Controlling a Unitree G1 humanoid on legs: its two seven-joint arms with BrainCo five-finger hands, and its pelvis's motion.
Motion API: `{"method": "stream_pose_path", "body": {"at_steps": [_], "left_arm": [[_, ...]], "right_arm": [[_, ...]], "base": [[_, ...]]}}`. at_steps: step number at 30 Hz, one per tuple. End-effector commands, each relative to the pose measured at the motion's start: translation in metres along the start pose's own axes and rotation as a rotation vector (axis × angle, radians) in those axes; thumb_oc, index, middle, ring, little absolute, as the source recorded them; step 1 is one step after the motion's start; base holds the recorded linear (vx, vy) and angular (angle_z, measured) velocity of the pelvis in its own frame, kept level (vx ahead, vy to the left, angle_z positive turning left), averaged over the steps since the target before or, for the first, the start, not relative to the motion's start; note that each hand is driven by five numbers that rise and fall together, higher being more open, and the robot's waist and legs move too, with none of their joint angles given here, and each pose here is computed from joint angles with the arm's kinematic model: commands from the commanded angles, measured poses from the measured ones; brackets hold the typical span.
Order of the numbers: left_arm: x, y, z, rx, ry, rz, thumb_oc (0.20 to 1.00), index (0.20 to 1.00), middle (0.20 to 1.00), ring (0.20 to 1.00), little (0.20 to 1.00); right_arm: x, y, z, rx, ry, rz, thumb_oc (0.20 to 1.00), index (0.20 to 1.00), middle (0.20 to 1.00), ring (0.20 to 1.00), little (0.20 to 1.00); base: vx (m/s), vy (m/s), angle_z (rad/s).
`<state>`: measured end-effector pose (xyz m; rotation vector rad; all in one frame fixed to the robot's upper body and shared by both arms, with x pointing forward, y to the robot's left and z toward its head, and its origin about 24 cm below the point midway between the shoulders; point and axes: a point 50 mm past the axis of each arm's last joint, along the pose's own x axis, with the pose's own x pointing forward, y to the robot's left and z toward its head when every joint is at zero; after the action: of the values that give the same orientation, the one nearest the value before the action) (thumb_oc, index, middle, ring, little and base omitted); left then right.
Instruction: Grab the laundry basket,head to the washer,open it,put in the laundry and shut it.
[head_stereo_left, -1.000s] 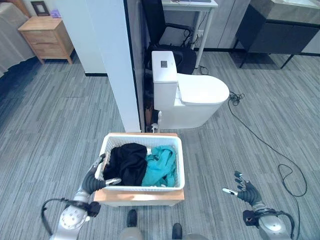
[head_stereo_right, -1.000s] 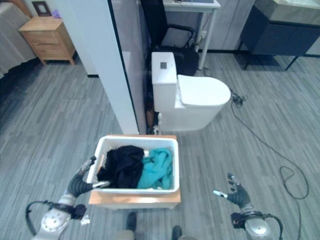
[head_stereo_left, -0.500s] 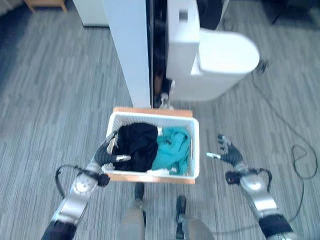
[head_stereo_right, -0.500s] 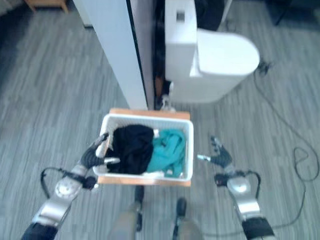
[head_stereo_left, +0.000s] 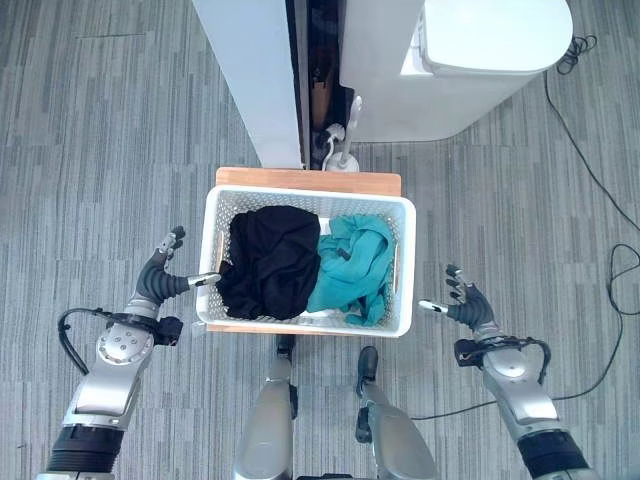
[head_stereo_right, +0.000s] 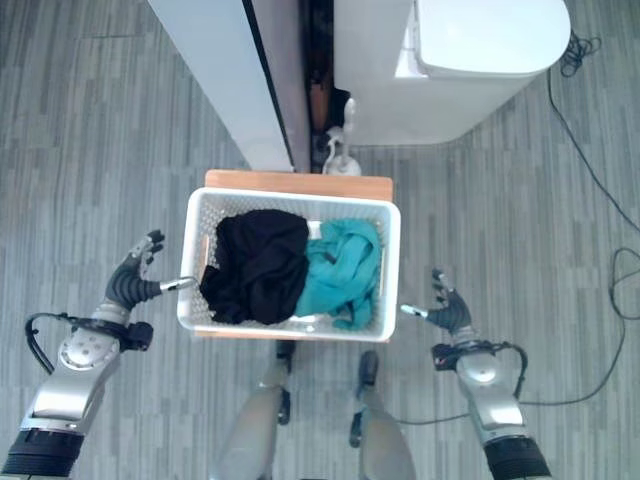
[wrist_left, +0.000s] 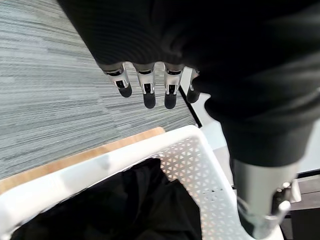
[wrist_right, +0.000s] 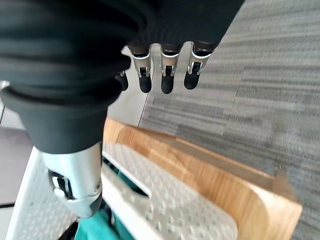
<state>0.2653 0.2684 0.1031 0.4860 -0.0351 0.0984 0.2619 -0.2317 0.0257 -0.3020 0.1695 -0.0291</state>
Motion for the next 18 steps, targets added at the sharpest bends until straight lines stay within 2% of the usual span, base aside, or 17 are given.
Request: {"method": "stream_pose_path", "body": {"at_steps": [1, 5, 8, 12, 18], "left_arm": [[-0.006, 0.011, 0.016, -0.002, -0.103, 0.076, 1.000, 1.000, 1.000, 1.000, 1.000], [-0.008, 0.017, 0.024, 0.034, -0.142, 0.097, 1.000, 1.000, 1.000, 1.000, 1.000], [0.003, 0.018, 0.023, 0.082, -0.126, 0.123, 1.000, 1.000, 1.000, 1.000, 1.000], [0.020, 0.022, 0.004, 0.193, -0.011, 0.194, 1.000, 1.000, 1.000, 1.000, 1.000], [0.044, 0.018, -0.013, 0.224, 0.115, 0.231, 1.000, 1.000, 1.000, 1.000, 1.000]], "right_arm": [[-0.005, 0.000, 0.006, 0.008, -0.046, 0.025, 1.000, 1.000, 1.000, 1.000, 1.000], [-0.006, 0.000, 0.004, 0.005, -0.041, 0.027, 1.000, 1.000, 1.000, 1.000, 1.000], [-0.003, 0.002, 0.008, 0.006, -0.048, 0.030, 1.000, 1.000, 1.000, 1.000, 1.000], [0.000, 0.005, 0.017, 0.007, -0.080, 0.044, 1.000, 1.000, 1.000, 1.000, 1.000], [-0.002, 0.006, 0.029, -0.004, -0.136, 0.064, 1.000, 1.000, 1.000, 1.000, 1.000]], "base": [[0.00, 0.000, 0.00], [0.00, 0.000, 0.00], [0.00, 0.000, 0.00], [0.00, 0.002, -0.03], [-0.01, 0.002, -0.08]]}}
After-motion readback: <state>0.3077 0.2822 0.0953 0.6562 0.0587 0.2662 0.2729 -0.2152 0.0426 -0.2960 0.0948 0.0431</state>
